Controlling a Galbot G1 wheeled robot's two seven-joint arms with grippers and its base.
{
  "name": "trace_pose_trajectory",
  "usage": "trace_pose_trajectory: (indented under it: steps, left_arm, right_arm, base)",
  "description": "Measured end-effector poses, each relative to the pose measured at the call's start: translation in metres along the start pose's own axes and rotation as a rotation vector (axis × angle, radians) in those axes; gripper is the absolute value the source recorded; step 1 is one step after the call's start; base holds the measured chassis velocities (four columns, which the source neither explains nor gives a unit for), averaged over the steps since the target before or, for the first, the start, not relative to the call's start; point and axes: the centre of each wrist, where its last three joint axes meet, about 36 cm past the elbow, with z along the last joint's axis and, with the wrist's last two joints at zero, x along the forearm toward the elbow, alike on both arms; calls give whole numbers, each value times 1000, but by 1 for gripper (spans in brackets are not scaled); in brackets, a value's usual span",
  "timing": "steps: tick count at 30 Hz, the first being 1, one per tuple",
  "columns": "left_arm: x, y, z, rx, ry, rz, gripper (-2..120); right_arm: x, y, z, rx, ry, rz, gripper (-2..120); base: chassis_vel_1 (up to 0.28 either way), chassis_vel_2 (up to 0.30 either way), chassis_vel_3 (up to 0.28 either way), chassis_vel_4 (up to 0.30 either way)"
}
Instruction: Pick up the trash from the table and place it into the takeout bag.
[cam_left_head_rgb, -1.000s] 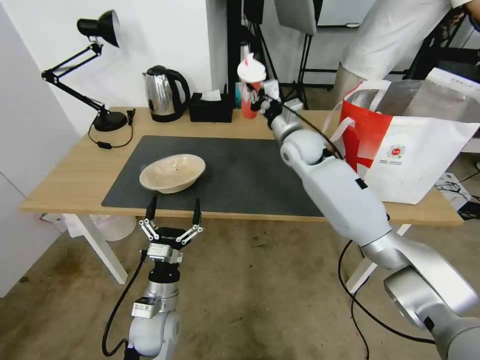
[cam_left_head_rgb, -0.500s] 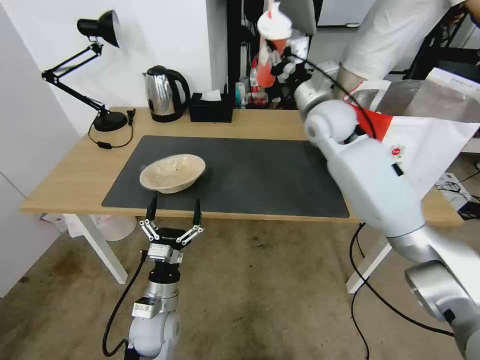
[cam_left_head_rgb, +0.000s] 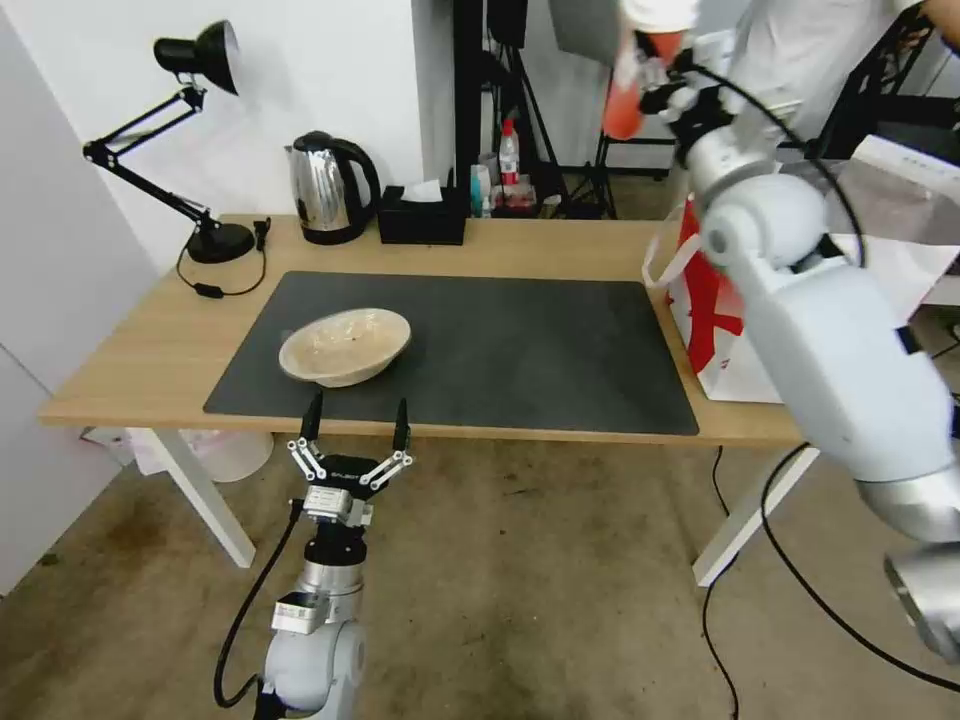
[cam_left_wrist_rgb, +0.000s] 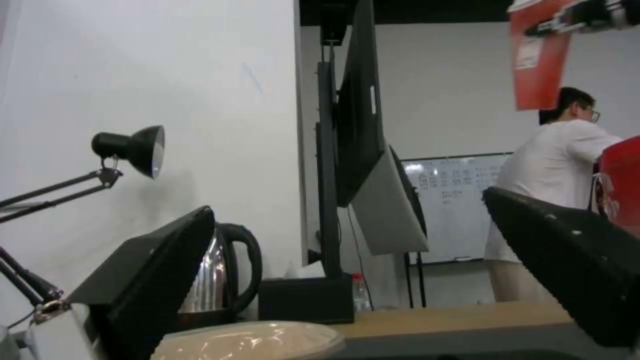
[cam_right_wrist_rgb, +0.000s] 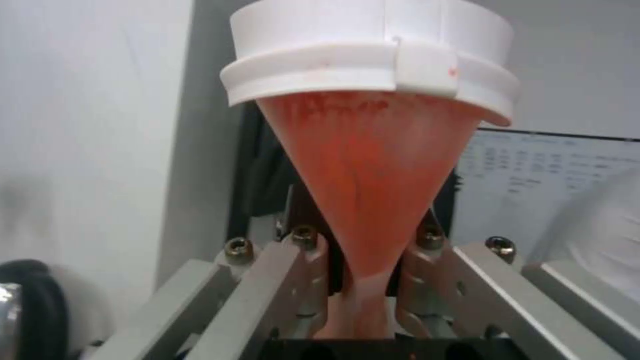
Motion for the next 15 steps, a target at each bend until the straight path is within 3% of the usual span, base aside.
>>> trace_pose_trajectory:
  steps: [11,15]
  left_arm:
    - [0,-2,2,3,4,5,100]
    - [0,-3,2,3,3,8,100]
  right_arm:
    - [47,-62,-4,70,20,89,7]
    - [54,-74,-3,77,20,114,7]
  base:
    - [0,0,0,0]
    - [0,0,0,0]
